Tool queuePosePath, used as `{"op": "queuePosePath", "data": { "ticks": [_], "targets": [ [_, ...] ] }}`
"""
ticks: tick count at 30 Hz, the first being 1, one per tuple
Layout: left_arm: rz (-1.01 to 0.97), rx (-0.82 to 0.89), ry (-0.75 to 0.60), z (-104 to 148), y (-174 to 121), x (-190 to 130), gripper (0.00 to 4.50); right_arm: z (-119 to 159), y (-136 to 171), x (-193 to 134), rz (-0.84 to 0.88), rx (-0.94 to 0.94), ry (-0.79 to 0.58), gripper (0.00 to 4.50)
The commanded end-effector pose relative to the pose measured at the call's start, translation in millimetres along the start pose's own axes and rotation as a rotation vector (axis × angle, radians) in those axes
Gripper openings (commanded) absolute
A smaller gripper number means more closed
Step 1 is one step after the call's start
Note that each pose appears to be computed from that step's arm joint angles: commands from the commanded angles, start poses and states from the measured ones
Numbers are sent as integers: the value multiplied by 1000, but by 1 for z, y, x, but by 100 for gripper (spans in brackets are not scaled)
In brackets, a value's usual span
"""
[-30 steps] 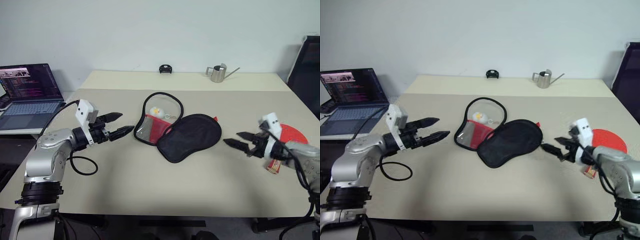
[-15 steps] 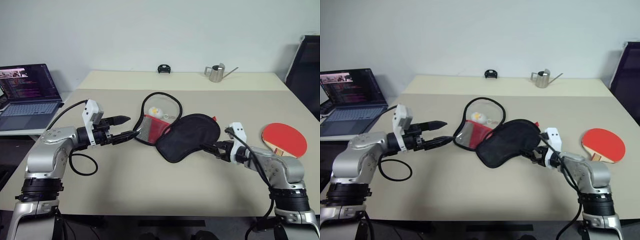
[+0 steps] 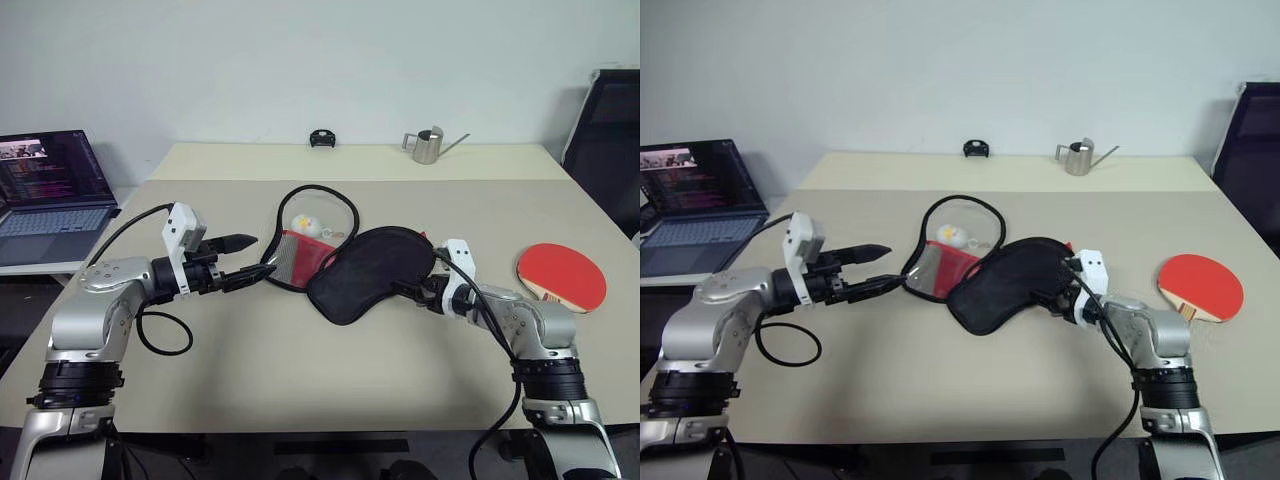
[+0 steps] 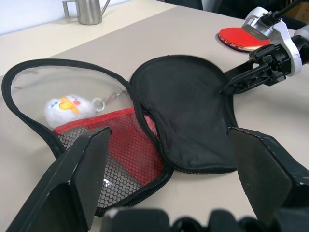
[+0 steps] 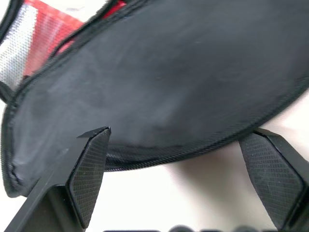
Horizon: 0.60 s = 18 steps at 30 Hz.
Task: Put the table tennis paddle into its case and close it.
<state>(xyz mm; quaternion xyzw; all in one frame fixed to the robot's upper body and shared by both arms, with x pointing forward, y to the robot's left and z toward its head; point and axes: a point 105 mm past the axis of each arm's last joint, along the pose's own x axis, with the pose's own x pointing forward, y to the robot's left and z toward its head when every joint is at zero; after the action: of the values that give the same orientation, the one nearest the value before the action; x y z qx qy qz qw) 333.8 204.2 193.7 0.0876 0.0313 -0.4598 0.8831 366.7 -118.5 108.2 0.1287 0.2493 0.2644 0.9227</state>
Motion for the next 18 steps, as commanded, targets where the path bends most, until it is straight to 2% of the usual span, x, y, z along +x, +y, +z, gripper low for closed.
{"op": "queuePosePath", "data": {
  "ticks": [1, 3, 5, 8, 17, 18],
  "targets": [
    [15, 57, -33, 14, 1, -4, 421, 7, 24, 6, 89, 57, -17, 448],
    [15, 57, -34, 14, 1, -4, 421, 6, 30, 7, 100, 75, -16, 448],
    [15, 58, -35, 14, 1, -3, 421, 3, 36, 9, 105, 76, -7, 410],
    [17, 59, -35, 13, 2, -2, 421, -1, 36, 9, 92, 103, 1, 322],
    [14, 62, -28, 11, 1, -4, 421, 1, 28, 3, 59, 277, 33, 16],
    [12, 61, -27, 10, 0, -4, 421, 3, 27, 1, 55, 283, 35, 3]
  ]
}}
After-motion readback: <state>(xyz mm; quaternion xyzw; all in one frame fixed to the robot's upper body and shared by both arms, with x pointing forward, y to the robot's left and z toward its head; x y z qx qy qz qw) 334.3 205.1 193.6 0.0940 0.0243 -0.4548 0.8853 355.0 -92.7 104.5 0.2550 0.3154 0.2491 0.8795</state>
